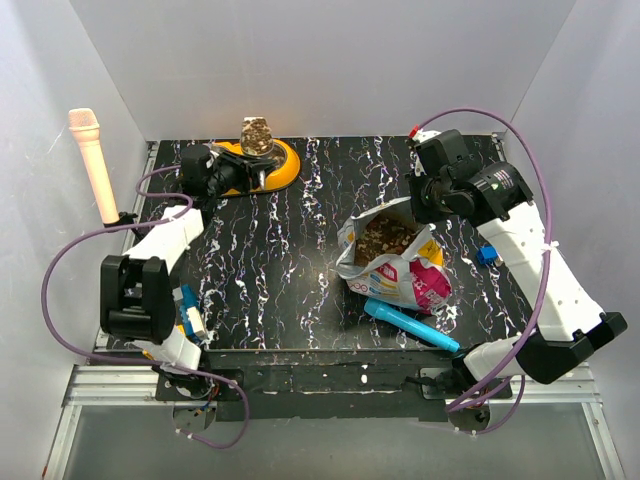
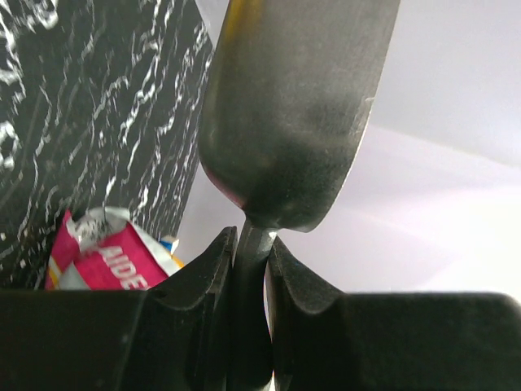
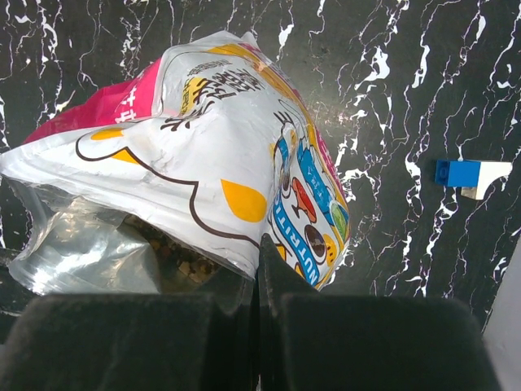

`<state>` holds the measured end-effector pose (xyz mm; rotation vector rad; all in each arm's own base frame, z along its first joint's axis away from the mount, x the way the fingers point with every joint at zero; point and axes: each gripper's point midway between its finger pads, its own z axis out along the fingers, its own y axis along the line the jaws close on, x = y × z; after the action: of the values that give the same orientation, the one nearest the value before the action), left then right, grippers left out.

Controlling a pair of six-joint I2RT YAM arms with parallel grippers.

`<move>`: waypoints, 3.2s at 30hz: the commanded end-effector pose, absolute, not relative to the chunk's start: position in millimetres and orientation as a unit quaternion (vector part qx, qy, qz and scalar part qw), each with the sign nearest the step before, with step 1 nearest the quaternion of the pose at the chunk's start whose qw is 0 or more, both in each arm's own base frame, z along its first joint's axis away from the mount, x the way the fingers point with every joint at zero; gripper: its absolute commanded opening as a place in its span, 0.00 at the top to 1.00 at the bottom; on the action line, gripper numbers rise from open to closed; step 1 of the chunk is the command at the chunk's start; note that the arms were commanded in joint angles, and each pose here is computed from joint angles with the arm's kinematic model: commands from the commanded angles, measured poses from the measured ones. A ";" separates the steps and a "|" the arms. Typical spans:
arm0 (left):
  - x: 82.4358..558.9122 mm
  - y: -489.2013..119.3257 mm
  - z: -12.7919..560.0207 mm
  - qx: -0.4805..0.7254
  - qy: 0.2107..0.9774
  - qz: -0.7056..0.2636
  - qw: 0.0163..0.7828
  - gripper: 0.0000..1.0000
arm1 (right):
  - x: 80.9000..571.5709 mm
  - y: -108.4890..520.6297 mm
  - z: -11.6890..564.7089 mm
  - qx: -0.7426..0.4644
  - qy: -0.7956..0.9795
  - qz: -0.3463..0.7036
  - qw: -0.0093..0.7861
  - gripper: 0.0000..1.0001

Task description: Serve the pet food

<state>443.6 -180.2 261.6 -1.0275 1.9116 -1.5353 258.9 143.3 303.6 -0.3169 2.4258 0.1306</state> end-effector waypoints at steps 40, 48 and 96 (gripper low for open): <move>563.7 -69.9 166.7 -0.612 0.514 -0.516 0.309 1.00 | 272.2 135.3 371.2 -0.093 0.874 0.078 0.470 0.99; 571.0 -63.0 156.0 -0.663 0.476 -0.509 0.274 1.00 | 274.2 134.1 372.5 -0.093 0.873 0.072 0.473 0.99; 601.5 -54.5 203.5 -0.833 0.312 -0.450 0.081 1.00 | 279.4 127.3 381.0 -0.091 0.866 0.052 0.488 0.99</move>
<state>585.5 -76.1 136.4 -2.0991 1.5083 -1.1284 262.7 133.0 305.1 -0.3516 2.4030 0.0558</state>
